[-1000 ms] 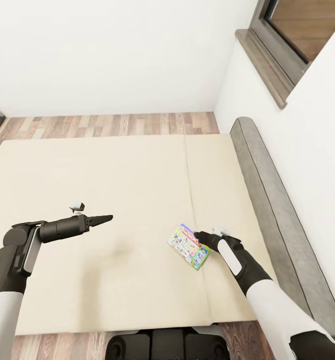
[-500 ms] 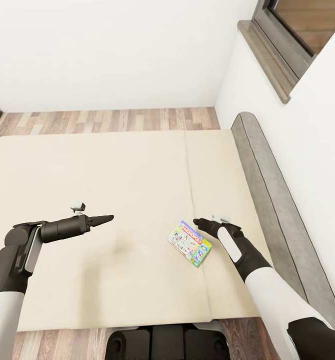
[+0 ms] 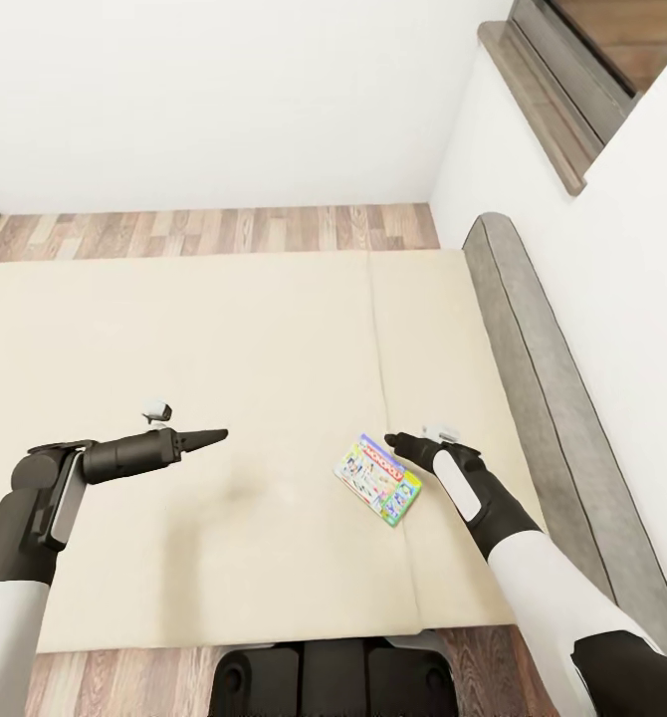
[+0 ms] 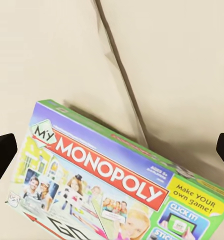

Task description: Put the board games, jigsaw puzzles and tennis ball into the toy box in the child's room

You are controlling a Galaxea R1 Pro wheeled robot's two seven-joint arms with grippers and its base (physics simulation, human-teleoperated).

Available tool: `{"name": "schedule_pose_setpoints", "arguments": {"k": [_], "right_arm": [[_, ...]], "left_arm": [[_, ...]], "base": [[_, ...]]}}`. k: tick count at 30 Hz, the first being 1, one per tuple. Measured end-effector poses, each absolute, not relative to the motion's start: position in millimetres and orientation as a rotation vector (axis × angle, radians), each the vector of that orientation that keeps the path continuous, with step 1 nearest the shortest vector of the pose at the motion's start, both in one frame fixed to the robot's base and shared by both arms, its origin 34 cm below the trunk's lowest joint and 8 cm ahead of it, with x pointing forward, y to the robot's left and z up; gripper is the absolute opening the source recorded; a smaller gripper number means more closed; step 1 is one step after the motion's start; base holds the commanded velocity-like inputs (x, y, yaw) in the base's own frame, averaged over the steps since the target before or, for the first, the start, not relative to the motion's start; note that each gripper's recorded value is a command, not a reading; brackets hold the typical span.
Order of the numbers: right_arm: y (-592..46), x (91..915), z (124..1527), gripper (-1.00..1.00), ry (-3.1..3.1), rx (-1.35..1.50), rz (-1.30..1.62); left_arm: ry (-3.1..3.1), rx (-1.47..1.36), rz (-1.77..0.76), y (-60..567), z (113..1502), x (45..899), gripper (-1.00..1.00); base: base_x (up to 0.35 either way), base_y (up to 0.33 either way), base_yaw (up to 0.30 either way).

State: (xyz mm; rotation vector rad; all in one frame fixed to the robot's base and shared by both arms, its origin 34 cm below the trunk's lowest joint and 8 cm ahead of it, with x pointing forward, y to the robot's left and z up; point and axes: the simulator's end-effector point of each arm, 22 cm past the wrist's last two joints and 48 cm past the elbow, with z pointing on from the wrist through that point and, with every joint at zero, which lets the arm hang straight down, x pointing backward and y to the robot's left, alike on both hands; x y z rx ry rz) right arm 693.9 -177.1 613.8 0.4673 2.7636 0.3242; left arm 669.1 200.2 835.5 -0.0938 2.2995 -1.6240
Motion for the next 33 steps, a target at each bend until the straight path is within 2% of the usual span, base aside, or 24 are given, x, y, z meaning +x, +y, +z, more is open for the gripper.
{"name": "schedule_pose_setpoints", "arguments": {"k": [33], "right_arm": [[-170.2,675.6,584.0,1.0,2.792,0.435,0.311]], "left_arm": [[2.357,-0.126,-1.654,194.6,802.2,654.5,1.0]], "base": [[0.0,0.0,0.0]]}}
